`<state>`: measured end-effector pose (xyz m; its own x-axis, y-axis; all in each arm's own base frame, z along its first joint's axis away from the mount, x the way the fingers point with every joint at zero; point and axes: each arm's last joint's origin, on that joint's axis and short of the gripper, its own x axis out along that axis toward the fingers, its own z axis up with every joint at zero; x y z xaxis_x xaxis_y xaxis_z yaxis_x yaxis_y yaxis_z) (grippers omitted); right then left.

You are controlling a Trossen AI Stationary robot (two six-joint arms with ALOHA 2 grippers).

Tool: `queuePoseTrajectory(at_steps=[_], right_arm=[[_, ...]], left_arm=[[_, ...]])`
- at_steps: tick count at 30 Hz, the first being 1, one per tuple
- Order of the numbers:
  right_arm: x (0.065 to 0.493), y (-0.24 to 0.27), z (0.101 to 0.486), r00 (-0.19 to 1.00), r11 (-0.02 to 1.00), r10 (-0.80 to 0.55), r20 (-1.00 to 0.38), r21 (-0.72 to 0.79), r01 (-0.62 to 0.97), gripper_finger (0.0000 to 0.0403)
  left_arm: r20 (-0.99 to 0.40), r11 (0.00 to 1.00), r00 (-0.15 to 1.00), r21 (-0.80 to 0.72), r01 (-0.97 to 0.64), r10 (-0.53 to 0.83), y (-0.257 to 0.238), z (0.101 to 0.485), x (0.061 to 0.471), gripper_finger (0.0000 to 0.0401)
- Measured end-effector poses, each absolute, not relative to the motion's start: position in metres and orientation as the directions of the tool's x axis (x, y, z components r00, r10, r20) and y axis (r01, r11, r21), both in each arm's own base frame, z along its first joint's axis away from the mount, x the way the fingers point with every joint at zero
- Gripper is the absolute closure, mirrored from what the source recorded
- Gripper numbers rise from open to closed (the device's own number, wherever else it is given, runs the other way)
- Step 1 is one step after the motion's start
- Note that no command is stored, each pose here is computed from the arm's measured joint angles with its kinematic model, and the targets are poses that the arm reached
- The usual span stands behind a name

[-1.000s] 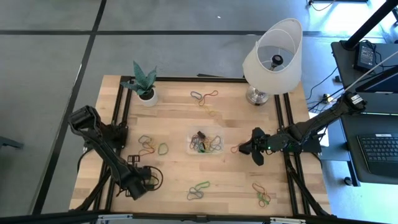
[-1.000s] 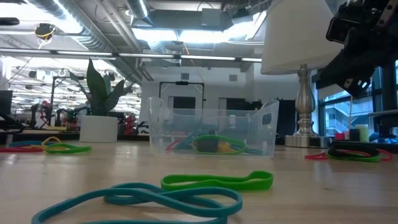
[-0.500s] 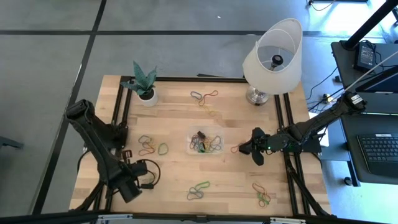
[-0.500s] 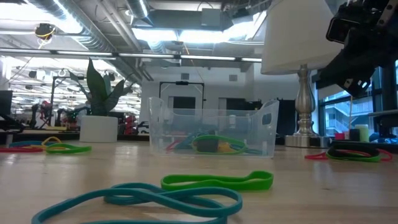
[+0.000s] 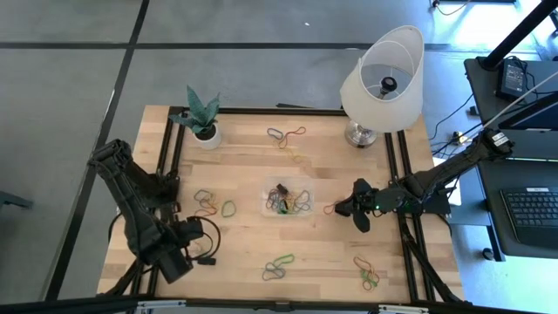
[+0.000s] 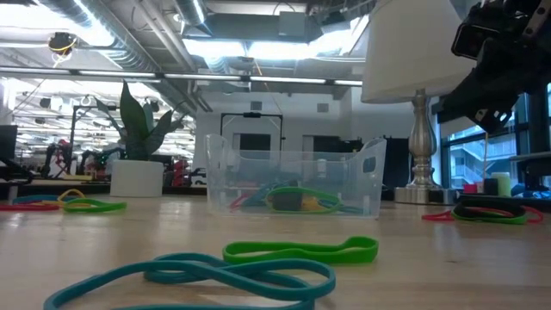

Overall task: Pick and place rubber bands into bin
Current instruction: Put the red rubber band into the transparent bin

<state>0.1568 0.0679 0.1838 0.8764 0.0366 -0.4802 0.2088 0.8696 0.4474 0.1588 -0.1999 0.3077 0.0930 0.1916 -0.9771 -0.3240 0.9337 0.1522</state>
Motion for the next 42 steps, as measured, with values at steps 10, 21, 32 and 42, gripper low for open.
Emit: queuePoseTrajectory(at_steps=[10, 21, 32, 42], right_arm=[[0.157, 0.068, 0.184, 0.876, 0.878, 0.037, -0.481, 0.435, 0.202, 0.0389], [0.157, 0.068, 0.184, 0.876, 0.881, 0.037, -0.481, 0.429, 0.198, 0.0389], [0.157, 0.068, 0.184, 0.876, 0.881, 0.037, -0.481, 0.43, 0.199, 0.0389], [0.157, 0.068, 0.184, 0.876, 0.879, 0.037, -0.48, 0.433, 0.2, 0.0389]], left_arm=[[-0.972, 0.931, 0.147, 0.123, -0.343, 0.183, -0.201, 0.317, 0.161, 0.0399], [-0.911, 0.958, 0.339, 0.156, -0.242, 0.234, -0.199, 0.339, 0.167, 0.0399], [-0.88, 0.942, 0.379, 0.187, -0.279, 0.287, -0.191, 0.34, 0.175, 0.0399], [-0.876, 0.957, 0.407, 0.179, -0.227, 0.26, -0.162, 0.35, 0.216, 0.0399]])
